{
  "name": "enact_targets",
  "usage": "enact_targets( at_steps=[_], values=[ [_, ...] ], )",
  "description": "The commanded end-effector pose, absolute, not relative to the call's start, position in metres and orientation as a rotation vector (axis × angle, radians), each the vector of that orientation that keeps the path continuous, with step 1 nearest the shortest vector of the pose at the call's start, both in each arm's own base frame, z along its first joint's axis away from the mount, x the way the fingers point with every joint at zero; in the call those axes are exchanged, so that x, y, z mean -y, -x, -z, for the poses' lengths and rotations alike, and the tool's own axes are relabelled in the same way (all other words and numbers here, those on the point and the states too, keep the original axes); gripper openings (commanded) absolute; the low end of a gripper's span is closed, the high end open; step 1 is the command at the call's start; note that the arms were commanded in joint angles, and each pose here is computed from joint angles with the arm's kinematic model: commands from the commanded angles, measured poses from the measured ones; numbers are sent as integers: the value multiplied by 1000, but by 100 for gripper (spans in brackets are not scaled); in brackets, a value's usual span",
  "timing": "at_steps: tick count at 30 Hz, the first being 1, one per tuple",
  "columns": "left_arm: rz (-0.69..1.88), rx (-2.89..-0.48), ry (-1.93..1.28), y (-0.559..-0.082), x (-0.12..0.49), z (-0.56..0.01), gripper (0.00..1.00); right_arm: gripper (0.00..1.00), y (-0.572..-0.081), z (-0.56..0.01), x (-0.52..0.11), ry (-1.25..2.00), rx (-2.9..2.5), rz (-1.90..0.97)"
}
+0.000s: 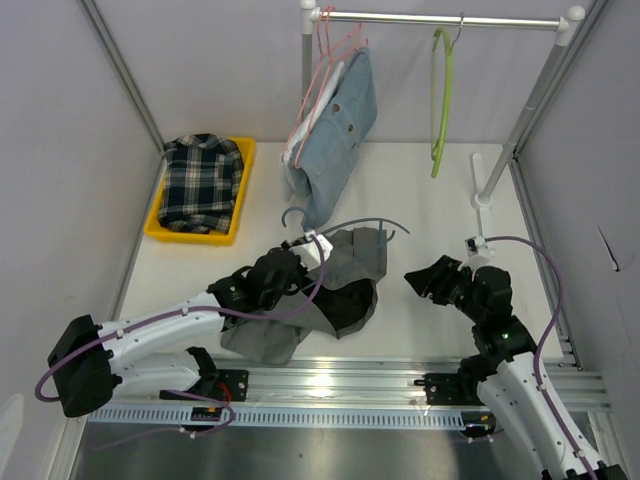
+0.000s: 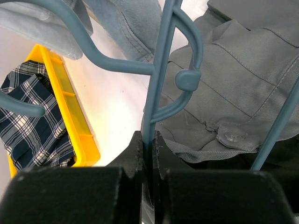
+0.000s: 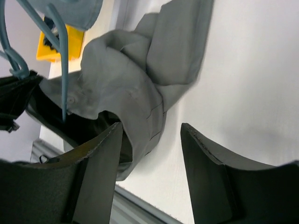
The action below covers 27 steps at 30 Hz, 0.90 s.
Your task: Place the skirt on the hanger
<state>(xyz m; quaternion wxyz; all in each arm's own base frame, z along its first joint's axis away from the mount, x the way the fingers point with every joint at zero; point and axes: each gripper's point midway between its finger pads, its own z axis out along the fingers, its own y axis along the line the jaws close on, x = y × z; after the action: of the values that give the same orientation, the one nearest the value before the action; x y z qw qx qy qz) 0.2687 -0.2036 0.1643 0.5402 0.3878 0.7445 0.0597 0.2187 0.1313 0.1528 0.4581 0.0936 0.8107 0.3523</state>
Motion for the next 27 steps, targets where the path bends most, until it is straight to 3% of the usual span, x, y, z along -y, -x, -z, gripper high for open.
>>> enact_targets(
  at_steps=[1,6,15,18,24,27],
  values=[
    [-108,-1721,-843,-274,207,-187,0,57,-217,-191,-158,-19,-1928,-991],
    [-97,-1717,-837,-274,210,-192,0,51,-207,-169,-185,155,-2021,-983],
    [-100,-1716,-838,-273,207,-197,0,51,-199,-119,-227,292,-2130,-863],
    [-107,-1718,-841,-271,206,-197,0,40,-215,-107,-221,222,-2142,-794],
    [-115,-1725,-843,-269,202,-197,0,38,-234,-108,-216,169,-2104,-790],
    [-115,-1728,-843,-268,202,-196,0,31,-239,-108,-216,164,-2099,-783]
  ],
)
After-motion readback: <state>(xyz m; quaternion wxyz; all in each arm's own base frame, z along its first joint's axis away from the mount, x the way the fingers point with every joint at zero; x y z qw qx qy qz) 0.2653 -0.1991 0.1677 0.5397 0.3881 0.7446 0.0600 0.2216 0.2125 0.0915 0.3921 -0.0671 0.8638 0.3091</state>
